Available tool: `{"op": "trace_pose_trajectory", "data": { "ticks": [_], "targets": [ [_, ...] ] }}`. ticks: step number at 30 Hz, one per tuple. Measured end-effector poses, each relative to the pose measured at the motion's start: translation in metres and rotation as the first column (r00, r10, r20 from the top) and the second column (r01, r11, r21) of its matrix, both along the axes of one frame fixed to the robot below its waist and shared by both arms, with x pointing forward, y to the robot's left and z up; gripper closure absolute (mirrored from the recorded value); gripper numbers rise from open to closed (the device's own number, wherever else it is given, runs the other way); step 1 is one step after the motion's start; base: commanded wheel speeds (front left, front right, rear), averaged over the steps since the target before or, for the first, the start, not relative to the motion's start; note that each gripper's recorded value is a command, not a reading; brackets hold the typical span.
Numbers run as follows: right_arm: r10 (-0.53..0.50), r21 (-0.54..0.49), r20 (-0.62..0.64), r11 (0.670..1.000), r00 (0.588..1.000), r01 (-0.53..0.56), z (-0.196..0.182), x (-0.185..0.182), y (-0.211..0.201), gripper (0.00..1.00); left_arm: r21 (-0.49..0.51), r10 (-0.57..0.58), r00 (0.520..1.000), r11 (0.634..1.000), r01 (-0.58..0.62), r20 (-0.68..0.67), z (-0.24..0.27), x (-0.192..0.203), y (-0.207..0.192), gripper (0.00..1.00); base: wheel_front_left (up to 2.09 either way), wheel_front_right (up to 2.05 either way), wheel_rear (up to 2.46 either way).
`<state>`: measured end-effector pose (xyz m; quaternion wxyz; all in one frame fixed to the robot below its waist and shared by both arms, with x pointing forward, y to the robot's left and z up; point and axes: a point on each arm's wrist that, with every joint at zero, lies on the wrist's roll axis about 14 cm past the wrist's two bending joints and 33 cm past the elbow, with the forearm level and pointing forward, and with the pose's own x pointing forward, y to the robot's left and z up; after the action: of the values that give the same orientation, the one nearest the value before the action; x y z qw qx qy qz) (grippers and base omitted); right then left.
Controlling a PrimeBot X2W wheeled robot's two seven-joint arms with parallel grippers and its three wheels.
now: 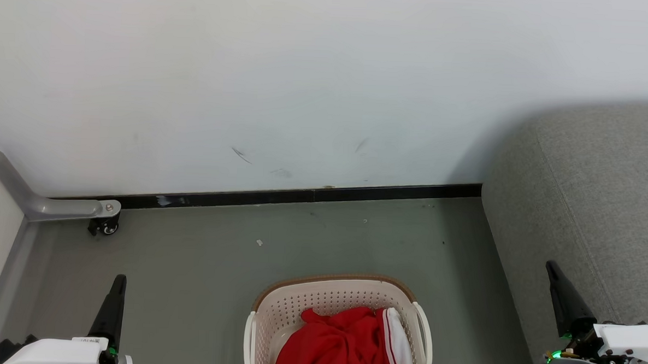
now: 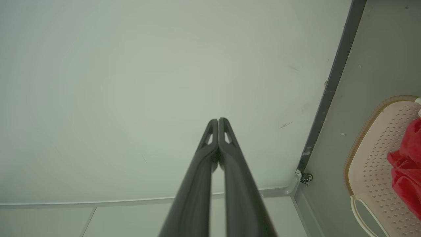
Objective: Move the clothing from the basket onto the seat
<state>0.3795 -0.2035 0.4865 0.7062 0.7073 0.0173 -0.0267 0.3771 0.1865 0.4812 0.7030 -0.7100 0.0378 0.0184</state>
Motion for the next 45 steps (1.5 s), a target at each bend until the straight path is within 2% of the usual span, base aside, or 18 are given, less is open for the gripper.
{"op": "trace_pose_trajectory", "data": {
  "ticks": [27, 28, 34, 45],
  "targets": [
    [0.000, 0.000, 0.000, 1.000, 1.000, 0.000, 0.000, 0.000, 0.000, 1.00, 0.000, 0.000, 1.000, 1.000, 0.000, 0.000, 0.000, 0.000, 0.000, 1.00, 0.00, 0.00, 0.00],
    [0.000, 0.000, -0.005, 1.000, 1.000, 0.000, -0.002, -0.001, 0.000, 0.00, -0.001, 0.000, 1.000, 1.000, 0.000, -0.005, -0.002, -0.001, 0.000, 0.00, 0.00, 0.00, 0.00],
    [0.002, 0.032, -0.122, 0.999, 0.993, 0.002, -0.041, -0.023, 0.008, 0.00, -0.038, -0.005, 0.993, 0.999, 0.000, -0.115, -0.038, -0.021, -0.011, 0.00, 0.00, 0.00, 0.00],
    [0.003, -0.009, -0.127, 1.000, 0.992, -0.004, -0.042, -0.023, 0.014, 0.00, 0.016, -0.006, 0.994, 1.000, 0.008, -0.110, -0.036, -0.020, -0.015, 0.00, 0.00, 0.00, 0.00]
  ]
}}
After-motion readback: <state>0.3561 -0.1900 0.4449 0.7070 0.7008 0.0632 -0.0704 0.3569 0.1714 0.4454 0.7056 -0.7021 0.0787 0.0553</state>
